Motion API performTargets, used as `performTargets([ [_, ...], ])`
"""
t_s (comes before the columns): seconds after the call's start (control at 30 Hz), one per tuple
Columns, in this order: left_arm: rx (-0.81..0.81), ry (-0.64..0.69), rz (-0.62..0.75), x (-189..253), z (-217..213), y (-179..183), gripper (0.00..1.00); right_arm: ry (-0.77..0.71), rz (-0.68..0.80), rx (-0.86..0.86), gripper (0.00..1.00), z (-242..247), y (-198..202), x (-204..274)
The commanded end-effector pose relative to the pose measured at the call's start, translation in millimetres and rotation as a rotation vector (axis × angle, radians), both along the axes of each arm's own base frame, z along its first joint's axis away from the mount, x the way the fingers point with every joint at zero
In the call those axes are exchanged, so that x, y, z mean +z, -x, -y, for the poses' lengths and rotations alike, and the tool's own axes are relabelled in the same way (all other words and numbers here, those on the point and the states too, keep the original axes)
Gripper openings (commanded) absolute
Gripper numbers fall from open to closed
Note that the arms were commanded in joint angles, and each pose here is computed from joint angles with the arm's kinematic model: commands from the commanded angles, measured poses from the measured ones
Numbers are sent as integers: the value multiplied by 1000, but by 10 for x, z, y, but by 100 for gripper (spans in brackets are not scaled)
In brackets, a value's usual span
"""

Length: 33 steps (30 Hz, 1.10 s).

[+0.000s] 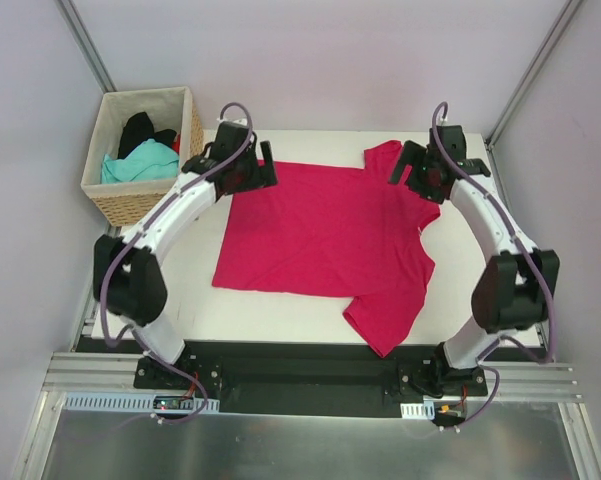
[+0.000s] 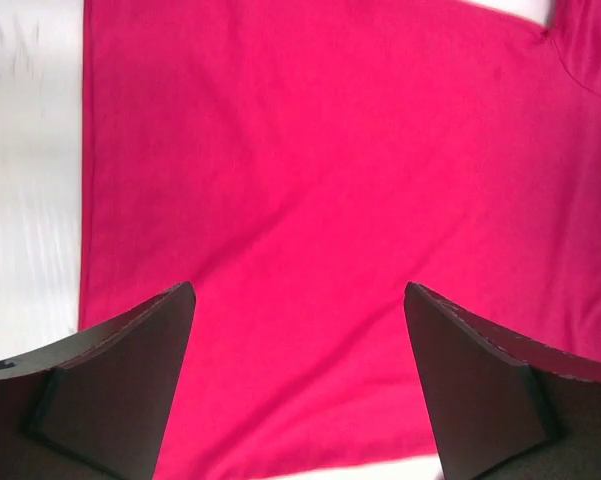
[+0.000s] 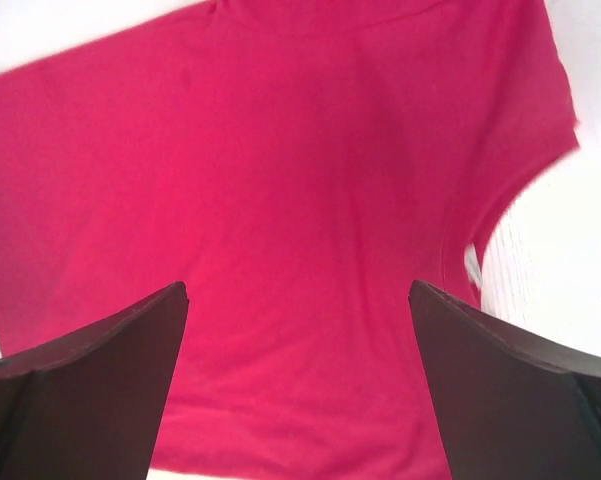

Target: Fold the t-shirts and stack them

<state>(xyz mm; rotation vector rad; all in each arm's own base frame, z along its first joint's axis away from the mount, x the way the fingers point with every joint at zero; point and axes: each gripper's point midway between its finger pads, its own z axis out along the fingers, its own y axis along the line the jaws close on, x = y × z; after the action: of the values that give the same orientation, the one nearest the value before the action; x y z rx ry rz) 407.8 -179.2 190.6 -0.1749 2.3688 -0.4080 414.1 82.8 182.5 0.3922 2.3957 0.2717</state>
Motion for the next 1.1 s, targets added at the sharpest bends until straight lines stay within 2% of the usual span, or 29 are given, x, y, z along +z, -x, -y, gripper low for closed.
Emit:
performTargets([
  [0.0, -10, -81, 42, -44, -58, -539, 86, -112, 46, -12, 97, 133, -487, 1],
  [0.07, -3, -67, 9, -231, -40, -710, 87, -95, 45, -4, 97, 178, -622, -119],
  [0.13, 22, -34, 22, -207, -62, -924, 87, -97, 37, 5, 97, 216, -706, -202],
  [0.17, 24, -31, -7, -373, -61, -1010, 87, -96, 8, 10, 97, 239, -761, -360],
  [0.23, 30, 3, 5, -354, -48, -1190, 88, -107, 2, 11, 96, 275, -857, -417],
  [0.27, 27, 7, -23, -525, -30, -1255, 89, -113, -18, 14, 97, 275, -893, -530],
  [0.3, 30, 25, -2, -459, -3, -1356, 89, -122, -14, 9, 97, 304, -951, -561],
  [0.37, 37, 31, -26, -653, -5, -1470, 89, -142, -18, 18, 96, 285, -1001, -631],
  [0.43, 50, 44, -5, -636, 8, -1592, 89, -164, -15, 32, 97, 234, -1074, -743],
  [0.83, 220, 223, -122, -1316, -174, -1846, 91, -206, -76, -8, 96, 479, -1301, -1164],
  [1.07, 269, 261, -116, -1398, -239, -1949, 91, -197, -114, -18, 97, 531, -1303, -1333],
])
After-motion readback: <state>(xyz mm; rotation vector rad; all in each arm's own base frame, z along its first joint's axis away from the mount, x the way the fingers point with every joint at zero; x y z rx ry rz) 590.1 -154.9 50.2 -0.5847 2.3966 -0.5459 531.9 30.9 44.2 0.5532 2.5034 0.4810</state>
